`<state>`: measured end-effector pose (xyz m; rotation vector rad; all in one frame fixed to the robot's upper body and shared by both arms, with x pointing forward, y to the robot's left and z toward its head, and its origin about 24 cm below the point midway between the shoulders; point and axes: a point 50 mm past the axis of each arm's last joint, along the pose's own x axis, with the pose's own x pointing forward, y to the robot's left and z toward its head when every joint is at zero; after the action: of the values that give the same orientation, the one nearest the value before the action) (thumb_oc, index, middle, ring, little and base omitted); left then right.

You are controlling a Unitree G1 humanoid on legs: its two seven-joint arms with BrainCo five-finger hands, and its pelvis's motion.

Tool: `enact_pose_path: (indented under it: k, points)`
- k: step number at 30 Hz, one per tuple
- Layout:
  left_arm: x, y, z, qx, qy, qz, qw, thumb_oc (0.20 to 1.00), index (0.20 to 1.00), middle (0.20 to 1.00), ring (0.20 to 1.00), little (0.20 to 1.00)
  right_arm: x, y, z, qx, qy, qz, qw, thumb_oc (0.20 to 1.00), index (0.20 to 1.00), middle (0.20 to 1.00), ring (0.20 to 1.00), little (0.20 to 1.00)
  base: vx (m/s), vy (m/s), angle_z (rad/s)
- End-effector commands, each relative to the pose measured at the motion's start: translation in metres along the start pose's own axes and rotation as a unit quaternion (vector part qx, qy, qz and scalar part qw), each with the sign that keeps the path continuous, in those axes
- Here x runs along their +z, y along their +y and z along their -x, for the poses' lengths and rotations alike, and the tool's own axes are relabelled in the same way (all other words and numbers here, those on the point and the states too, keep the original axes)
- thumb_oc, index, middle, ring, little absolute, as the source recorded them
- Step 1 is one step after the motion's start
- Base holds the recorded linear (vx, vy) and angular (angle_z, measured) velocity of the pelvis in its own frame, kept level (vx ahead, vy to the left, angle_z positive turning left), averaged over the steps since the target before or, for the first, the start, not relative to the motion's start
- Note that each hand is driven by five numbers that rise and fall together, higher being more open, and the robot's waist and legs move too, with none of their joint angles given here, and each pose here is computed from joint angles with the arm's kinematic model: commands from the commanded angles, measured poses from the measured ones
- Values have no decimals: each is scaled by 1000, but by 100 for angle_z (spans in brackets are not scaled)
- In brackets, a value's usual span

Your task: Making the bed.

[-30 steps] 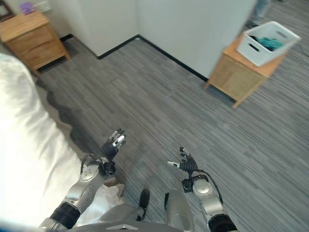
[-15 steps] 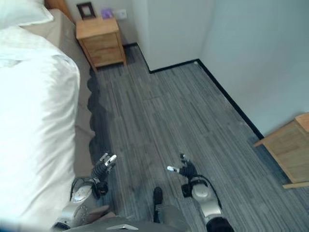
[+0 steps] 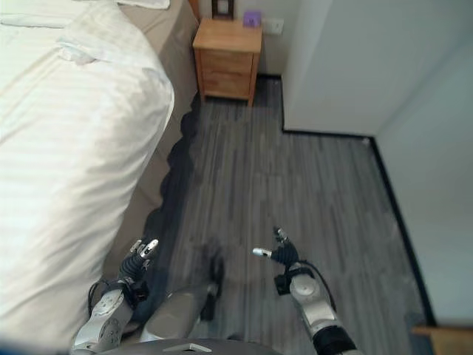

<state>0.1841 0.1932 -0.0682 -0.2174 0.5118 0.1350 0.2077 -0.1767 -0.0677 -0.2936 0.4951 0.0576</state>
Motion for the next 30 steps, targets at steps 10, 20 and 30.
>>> enact_pose_path:
  k: [10,20,30]
  points:
    - [74,-24,-16,-60,-139,-69,986,1000,1000,1000,1000,1000,37,-17,-5,-47,-86,-30,995,1000,1000,1000,1000,1000,459,73,95]
    - [48,-1,-5,-17,-103,-48,993,1000,1000,1000,1000,1000,25,-10,1,-20,-67,-20,997,1000,1000,1000,1000,1000,655,-140,71]
    - [101,36,21,80,-244,5,967,1000,1000,1000,1000,1000,74,-42,-6,-59,-165,41,984,1000,1000,1000,1000,1000,378,-101,-20]
